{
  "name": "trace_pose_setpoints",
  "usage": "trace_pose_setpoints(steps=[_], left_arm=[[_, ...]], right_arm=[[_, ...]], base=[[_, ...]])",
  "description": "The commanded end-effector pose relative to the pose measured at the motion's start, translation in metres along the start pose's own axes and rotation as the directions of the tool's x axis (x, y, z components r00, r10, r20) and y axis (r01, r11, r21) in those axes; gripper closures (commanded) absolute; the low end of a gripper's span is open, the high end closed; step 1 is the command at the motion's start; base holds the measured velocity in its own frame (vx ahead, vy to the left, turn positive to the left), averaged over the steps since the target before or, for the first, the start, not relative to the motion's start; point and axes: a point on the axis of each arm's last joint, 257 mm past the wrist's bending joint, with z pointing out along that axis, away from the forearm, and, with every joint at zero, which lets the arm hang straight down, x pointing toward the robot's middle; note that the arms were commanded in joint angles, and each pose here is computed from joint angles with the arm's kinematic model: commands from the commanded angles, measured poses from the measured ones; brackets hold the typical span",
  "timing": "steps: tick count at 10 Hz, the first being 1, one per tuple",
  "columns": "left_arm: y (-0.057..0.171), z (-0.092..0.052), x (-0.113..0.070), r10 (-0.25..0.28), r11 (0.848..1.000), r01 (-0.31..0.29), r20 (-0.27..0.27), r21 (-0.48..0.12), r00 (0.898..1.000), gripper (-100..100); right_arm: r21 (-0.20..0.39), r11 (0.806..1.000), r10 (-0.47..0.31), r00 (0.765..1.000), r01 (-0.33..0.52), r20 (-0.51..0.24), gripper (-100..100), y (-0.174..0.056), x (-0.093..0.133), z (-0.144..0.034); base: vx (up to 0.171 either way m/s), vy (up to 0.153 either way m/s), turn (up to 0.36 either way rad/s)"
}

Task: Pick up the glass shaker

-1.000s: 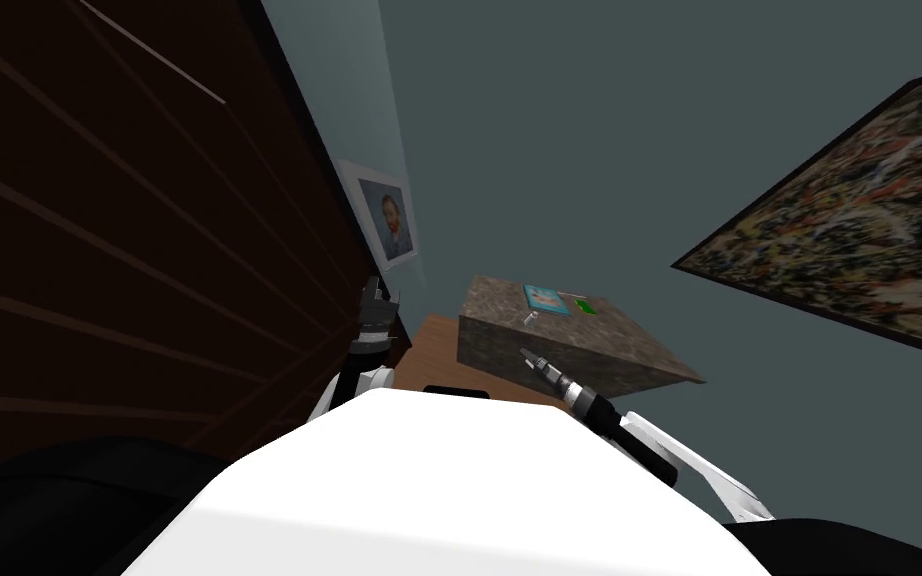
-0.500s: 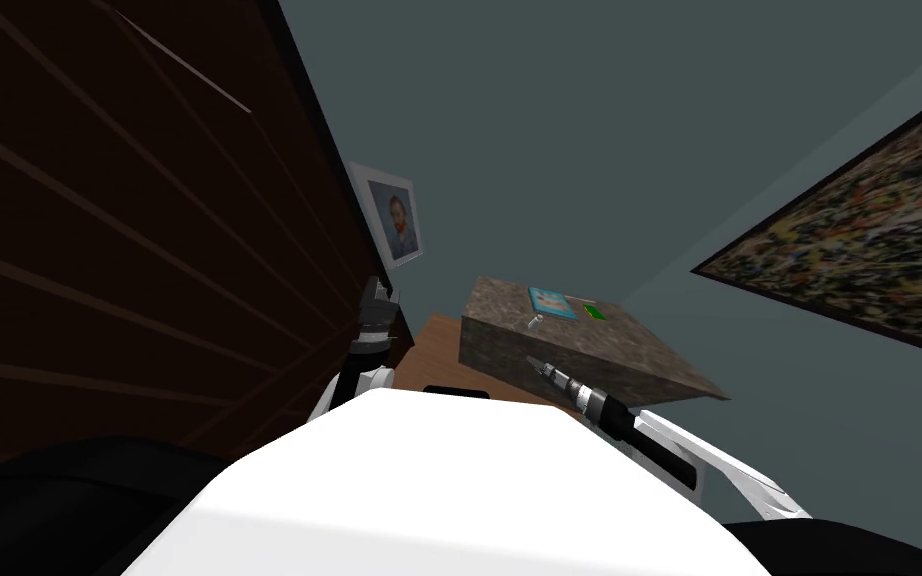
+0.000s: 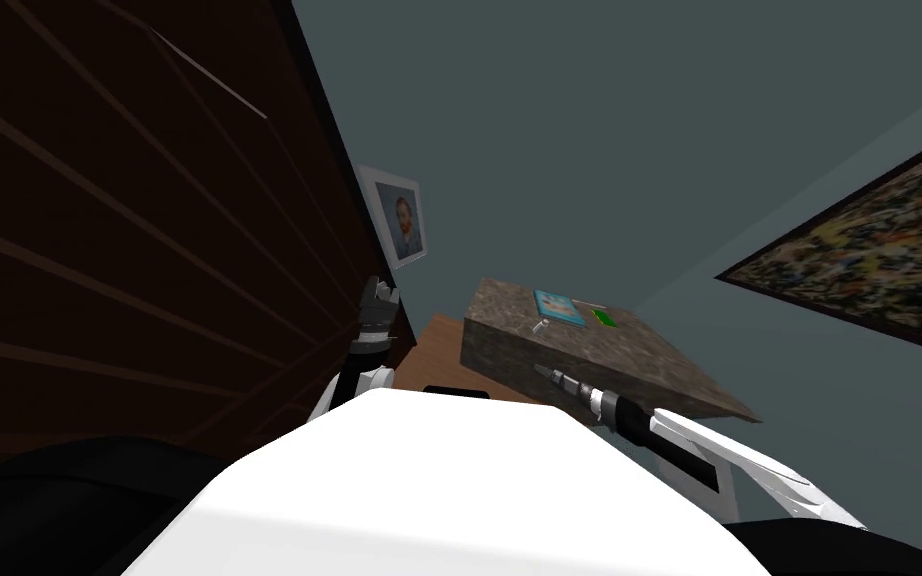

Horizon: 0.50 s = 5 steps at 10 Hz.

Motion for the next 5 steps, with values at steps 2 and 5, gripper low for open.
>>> trace_pose_setpoints(steps=[2,5], left_arm=[[0.000,0.000,0.000,0.000,1.000,0.000,0.000,0.000,1.000,0],[0.000,0.000,0.000,0.000,1.000,0.000,0.000,0.000,1.000,0]], right_arm=[[0.065,0.995,-0.070,0.996,0.073,-0.054,-100,-0.024,-0.002,-0.013],[0.110,0.983,-0.134,0.985,0.145,-0.106,-100,-0.040,-0.007,-0.024]], base=[[0.041,-0.005,0.068],[0.044,-0.006,0.058]])
